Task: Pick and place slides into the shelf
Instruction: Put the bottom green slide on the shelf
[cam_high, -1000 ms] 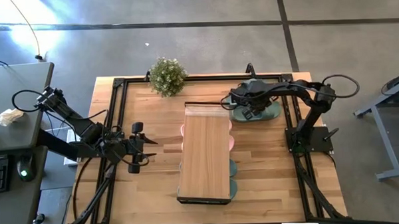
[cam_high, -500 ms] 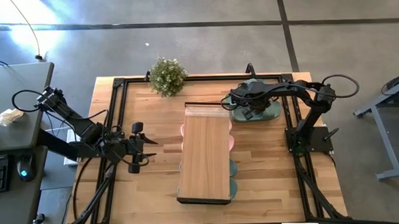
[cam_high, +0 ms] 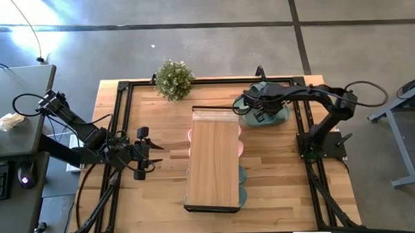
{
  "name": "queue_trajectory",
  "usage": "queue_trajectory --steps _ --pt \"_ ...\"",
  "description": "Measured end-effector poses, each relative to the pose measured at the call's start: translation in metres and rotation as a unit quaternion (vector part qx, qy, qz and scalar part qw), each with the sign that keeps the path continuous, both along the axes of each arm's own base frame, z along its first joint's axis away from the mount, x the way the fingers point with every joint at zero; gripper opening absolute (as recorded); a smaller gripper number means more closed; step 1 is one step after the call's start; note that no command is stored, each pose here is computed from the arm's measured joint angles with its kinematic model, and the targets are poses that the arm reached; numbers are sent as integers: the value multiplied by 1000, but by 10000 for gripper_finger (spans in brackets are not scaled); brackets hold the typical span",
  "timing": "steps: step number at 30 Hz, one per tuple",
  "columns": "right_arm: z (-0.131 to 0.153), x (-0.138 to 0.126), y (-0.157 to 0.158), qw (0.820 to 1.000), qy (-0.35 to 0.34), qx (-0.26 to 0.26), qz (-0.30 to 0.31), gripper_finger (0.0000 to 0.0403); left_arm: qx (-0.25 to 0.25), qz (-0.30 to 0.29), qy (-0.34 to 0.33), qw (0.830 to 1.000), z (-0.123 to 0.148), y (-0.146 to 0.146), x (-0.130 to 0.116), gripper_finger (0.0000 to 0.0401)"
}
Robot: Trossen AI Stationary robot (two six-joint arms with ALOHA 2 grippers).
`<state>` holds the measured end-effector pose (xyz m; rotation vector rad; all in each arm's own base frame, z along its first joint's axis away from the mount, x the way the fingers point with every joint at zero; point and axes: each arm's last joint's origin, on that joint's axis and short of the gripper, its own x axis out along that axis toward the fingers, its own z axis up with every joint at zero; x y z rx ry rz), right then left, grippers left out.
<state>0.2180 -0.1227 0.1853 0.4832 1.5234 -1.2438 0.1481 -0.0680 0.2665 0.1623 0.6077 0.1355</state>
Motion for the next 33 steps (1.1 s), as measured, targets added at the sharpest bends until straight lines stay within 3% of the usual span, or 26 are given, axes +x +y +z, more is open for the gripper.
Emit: queue_trajectory --steps 12,22,33 --pt "32 -18 10 999 -32 -9 -1 1 7 6 -6 1000 1 0 0 175" --pt "65 -35 28 993 -114 -38 -8 0 5 14 -18 1000 2 0 2 175" --pt "86 -44 51 981 -187 -56 -5 0 49 38 -77 995 12 0 7 175"
